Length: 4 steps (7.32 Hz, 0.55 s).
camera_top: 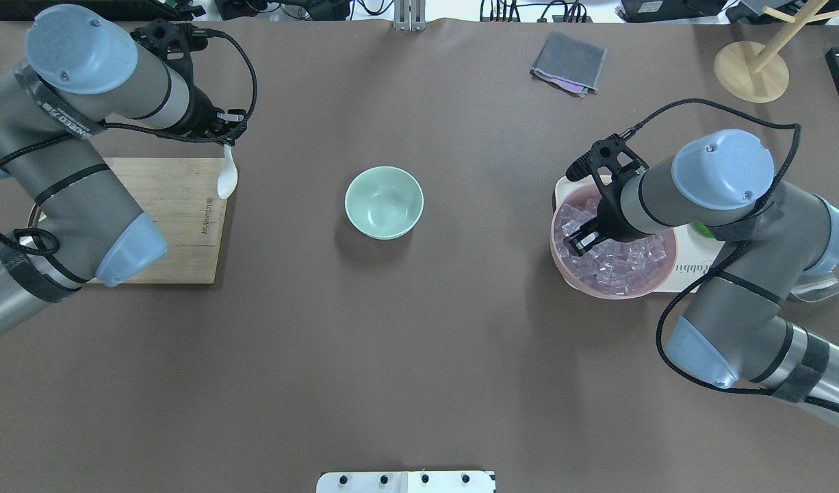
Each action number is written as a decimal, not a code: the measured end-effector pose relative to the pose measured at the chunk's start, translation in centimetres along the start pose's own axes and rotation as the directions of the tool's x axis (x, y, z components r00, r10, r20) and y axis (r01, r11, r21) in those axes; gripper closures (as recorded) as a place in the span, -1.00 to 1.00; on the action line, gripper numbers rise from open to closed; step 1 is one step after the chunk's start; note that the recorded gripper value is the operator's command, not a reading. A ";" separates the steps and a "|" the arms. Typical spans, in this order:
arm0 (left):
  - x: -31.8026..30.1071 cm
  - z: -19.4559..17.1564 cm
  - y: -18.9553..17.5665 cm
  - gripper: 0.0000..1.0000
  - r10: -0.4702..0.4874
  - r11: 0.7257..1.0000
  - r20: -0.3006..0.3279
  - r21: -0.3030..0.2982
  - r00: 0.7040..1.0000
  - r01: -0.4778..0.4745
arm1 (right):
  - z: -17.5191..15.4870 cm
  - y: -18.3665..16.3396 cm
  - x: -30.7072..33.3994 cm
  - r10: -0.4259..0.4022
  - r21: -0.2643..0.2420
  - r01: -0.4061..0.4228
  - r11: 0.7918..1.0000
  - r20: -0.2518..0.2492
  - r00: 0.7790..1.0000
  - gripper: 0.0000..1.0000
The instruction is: Put spoon and ice into bowl
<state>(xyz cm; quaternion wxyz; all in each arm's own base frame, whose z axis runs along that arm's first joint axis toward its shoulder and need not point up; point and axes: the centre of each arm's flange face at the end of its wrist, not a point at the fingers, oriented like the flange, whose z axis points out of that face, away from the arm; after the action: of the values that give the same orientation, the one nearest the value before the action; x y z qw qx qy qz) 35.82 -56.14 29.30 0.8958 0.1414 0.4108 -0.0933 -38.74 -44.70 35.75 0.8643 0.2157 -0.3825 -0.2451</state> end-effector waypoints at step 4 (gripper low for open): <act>0.0 0.0 0.0 1.00 0.001 1.000 0.000 0.000 1.000 -0.001 | 0.4 -0.8 -0.3 0.019 0.002 -0.019 1.000 0.001 1.000 -0.08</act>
<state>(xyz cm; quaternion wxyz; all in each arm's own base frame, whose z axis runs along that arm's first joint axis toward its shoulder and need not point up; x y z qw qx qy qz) 35.82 -56.13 29.33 0.8960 0.1415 0.4106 -0.0929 -39.39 -45.21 35.42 0.8663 0.2127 -0.3850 -0.2367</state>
